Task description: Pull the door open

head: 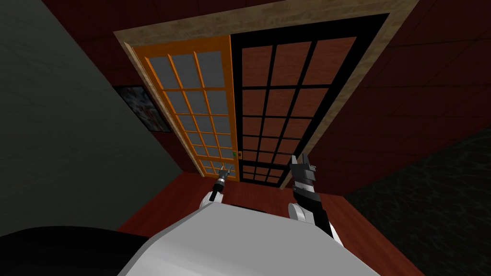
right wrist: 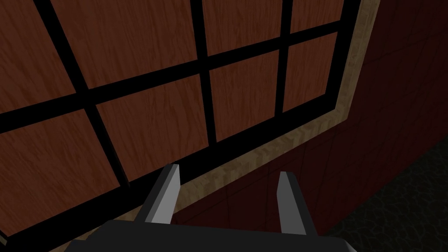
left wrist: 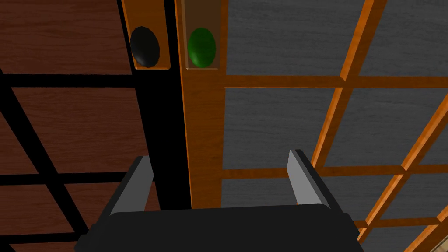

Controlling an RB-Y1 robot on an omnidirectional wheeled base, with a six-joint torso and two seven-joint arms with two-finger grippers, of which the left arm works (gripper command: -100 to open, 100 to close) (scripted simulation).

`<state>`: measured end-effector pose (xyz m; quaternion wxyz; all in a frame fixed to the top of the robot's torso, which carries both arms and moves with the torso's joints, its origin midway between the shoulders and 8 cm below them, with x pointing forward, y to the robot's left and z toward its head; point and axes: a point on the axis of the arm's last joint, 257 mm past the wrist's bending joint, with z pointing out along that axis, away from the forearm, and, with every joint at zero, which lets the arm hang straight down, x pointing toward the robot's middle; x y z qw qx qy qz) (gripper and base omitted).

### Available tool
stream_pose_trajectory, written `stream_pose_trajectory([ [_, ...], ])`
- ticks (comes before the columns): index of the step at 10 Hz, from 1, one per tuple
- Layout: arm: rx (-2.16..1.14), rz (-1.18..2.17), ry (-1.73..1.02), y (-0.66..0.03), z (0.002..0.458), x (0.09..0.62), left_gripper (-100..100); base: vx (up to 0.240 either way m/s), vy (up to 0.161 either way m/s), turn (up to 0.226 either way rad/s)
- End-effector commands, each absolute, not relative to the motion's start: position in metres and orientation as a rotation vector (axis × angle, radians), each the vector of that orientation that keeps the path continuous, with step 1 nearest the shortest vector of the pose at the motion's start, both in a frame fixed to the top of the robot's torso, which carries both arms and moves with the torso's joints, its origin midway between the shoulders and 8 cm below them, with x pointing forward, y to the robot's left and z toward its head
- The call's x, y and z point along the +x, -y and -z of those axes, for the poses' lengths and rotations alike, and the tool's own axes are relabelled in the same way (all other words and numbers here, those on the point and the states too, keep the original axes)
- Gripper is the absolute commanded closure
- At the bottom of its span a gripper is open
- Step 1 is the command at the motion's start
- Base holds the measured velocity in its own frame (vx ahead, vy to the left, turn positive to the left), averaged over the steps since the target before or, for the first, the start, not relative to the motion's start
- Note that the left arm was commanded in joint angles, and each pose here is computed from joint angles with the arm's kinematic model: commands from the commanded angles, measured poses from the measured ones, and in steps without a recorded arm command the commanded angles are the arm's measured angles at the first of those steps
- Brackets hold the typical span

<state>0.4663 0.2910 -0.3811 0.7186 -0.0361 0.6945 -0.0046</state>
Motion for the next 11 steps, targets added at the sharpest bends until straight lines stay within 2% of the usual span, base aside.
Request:
stream_pose_trajectory([
  [1,-0.062,-0.004,-1.549,-0.286,0.388,0.466,-100,0.115,0.019,-0.041],
  [6,-0.032,-0.022,-1.569,-0.276,0.396,0.467,-100,0.111,0.026,-0.036],
  [11,-0.056,-0.07,-1.62,-0.306,0.418,0.444,-100,-0.122,-0.021,0.015],
])
